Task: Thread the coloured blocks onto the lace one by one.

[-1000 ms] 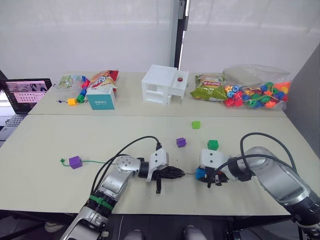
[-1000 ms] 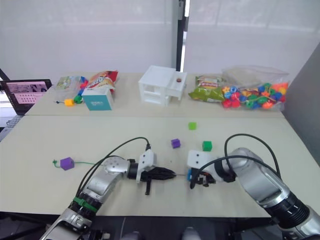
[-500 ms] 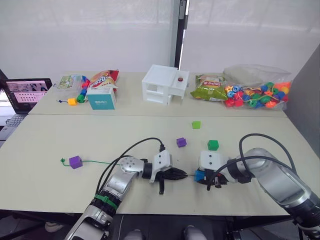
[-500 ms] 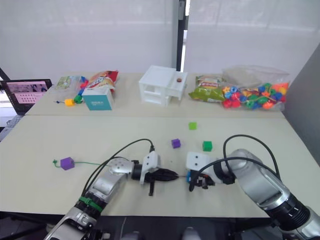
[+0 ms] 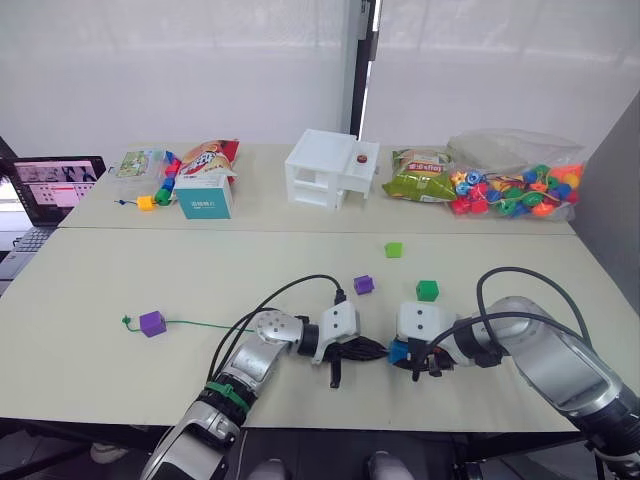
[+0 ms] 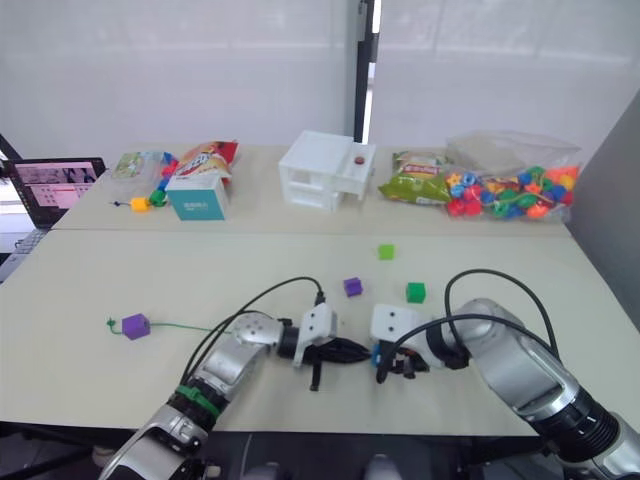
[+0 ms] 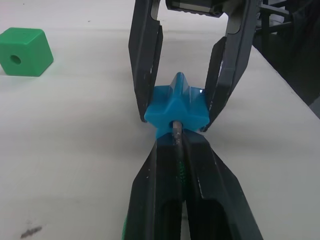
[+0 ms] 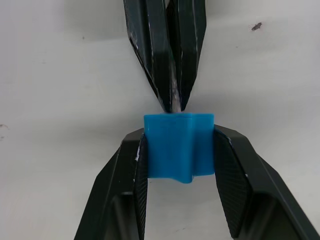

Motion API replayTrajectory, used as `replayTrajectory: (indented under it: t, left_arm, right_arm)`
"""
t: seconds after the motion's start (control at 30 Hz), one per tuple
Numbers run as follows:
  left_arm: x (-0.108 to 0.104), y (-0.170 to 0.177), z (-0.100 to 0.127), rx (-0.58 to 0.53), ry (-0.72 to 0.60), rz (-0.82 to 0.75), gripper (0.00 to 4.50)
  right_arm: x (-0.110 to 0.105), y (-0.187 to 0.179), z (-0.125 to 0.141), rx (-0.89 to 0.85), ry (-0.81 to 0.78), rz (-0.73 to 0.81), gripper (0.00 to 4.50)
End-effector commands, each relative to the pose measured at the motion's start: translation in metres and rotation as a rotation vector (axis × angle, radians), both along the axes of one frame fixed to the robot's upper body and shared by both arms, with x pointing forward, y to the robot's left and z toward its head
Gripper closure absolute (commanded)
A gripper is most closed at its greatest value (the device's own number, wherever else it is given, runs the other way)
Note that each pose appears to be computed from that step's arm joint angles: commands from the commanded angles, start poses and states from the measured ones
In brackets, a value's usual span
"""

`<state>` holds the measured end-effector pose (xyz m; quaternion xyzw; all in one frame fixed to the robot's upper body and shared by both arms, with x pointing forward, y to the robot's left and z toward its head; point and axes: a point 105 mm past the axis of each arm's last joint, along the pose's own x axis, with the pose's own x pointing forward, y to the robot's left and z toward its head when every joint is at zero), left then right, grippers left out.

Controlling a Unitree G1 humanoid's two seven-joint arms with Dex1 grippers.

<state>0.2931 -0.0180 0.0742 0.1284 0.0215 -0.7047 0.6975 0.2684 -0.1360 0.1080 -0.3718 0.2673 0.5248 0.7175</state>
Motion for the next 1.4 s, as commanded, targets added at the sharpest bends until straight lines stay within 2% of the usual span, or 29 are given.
replayTrajectory:
  t: [0.03,0.27,0.63,0.73,0.77,0.8,0.87,0.93,0.97,1.2,1.4]
  left_arm:
    - [-0.001,-0.007,0.014,-0.051,0.023,-0.015,3.77]
    - [0.0,0.01,0.007,0.034,-0.013,-0.004,1.52]
    - [0.001,0.024,0.01,0.043,-0.024,0.025,1.51]
    - [0.001,0.024,0.011,0.045,-0.03,0.018,2.35]
    - [0.0,0.024,0.01,0.046,-0.03,0.012,2.78]
    - [-0.001,0.024,0.011,0.048,-0.029,-0.001,2.98]
    - [-0.002,0.023,0.011,0.054,-0.033,-0.02,3.76]
    - [-0.004,0.022,0.012,0.053,-0.029,-0.037,4.35]
    - [-0.004,0.022,0.012,0.051,-0.027,-0.044,4.49]
    - [-0.008,0.004,0.01,0.044,-0.032,-0.083,4.5]
    - [-0.002,-0.016,0.013,0.027,-0.059,-0.081,4.5]
  right_arm:
    - [-0.006,0.012,0.008,0.034,-0.009,0.05,3.16]
    - [-0.005,0.013,0.007,0.036,-0.008,0.052,3.16]
    - [-0.004,0.013,0.005,0.035,-0.004,0.057,3.16]
    - [-0.004,0.014,0.005,0.036,-0.004,0.058,3.16]
    - [-0.004,0.014,0.004,0.036,-0.004,0.058,3.16]
    - [-0.004,0.015,0.005,0.038,-0.005,0.059,3.16]
    - [-0.002,0.015,0.005,0.038,-0.009,0.059,3.16]
    - [-0.002,0.015,0.005,0.038,-0.01,0.058,3.16]
    - [-0.002,0.015,0.006,0.038,-0.011,0.057,3.16]
    - [-0.002,0.017,0.006,0.041,-0.011,0.057,3.16]
    - [-0.004,0.018,0.006,0.042,-0.009,0.062,3.16]
